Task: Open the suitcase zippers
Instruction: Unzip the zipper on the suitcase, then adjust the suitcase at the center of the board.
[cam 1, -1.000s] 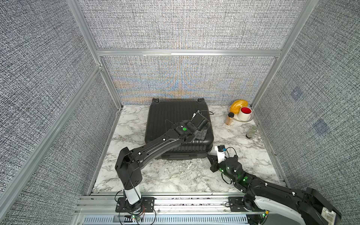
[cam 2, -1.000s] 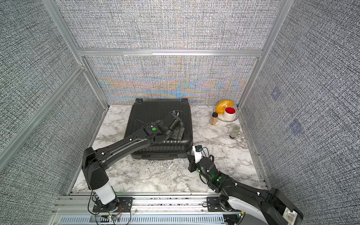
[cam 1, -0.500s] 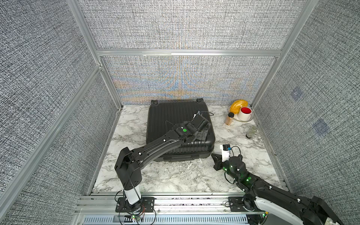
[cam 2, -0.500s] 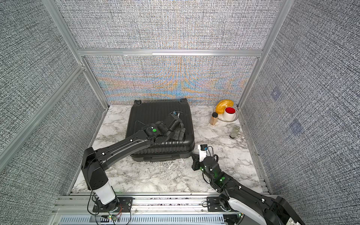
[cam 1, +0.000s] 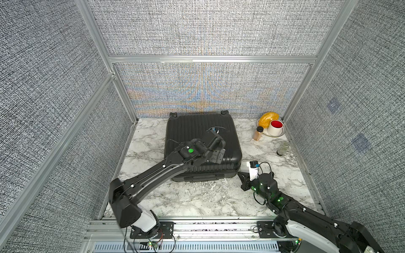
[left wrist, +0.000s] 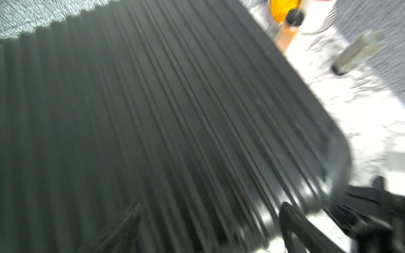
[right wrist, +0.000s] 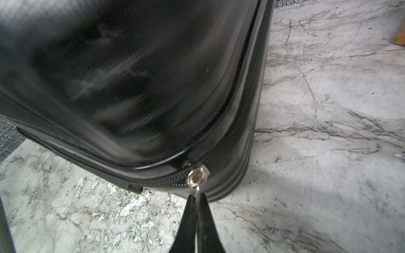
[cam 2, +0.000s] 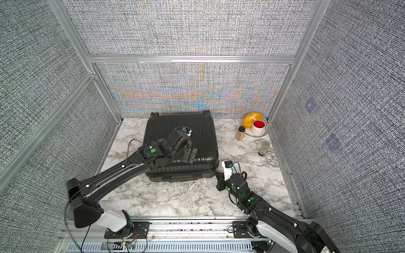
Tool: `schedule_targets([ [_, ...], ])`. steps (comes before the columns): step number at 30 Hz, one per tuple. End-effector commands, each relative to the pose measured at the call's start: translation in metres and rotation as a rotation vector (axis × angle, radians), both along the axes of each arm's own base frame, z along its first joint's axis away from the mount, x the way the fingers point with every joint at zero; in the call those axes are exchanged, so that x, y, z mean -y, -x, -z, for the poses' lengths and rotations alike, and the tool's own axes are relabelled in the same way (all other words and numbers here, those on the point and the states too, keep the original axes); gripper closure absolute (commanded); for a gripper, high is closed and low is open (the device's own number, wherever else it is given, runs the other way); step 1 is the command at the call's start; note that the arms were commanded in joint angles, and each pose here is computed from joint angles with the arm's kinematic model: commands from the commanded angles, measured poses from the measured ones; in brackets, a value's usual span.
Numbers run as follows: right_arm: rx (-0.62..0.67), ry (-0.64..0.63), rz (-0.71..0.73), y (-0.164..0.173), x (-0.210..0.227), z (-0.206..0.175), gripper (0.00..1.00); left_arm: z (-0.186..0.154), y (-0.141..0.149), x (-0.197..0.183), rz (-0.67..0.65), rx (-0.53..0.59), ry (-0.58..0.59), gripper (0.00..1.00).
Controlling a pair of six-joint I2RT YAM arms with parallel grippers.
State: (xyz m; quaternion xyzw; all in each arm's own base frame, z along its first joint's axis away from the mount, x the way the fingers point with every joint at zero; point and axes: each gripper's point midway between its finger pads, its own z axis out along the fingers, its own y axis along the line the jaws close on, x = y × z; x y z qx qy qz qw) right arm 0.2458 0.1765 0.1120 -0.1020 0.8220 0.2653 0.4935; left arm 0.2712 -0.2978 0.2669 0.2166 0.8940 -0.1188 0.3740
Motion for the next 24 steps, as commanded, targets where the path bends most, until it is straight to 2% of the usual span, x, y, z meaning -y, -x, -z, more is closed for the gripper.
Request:
schedule_targets([
  [1, 0.046, -0.026, -0.066, 0.003, -0.011, -0.011, 1.0, -0.001, 0.025, -0.001, 0.071, -0.033, 0.054, 0.01],
  [4, 0.049, -0.022, -0.113, 0.005, -0.018, -0.012, 1.0, 0.011, 0.05, -0.014, 0.074, -0.047, 0.05, 0.04],
  [8, 0.051, -0.015, -0.154, 0.008, -0.024, -0.011, 1.0, 0.026, 0.083, -0.018, 0.108, -0.065, 0.124, 0.13],
  [13, 0.048, -0.011, -0.178, 0.008, -0.029, -0.011, 1.0, 0.053, 0.107, -0.019, 0.119, -0.122, 0.15, 0.16],
  [16, 0.046, -0.01, -0.18, 0.009, -0.029, -0.01, 1.0, 0.07, 0.107, -0.024, 0.065, -0.145, 0.169, 0.19],
  [19, 0.047, -0.009, -0.185, 0.009, -0.03, -0.01, 1.0, 0.08, 0.09, -0.045, -0.1, -0.091, 0.177, 0.22],
  [24, 0.027, 0.002, -0.151, 0.007, -0.026, -0.006, 1.0, 0.09, 0.064, -0.068, -0.22, -0.085, 0.158, 0.21],
])
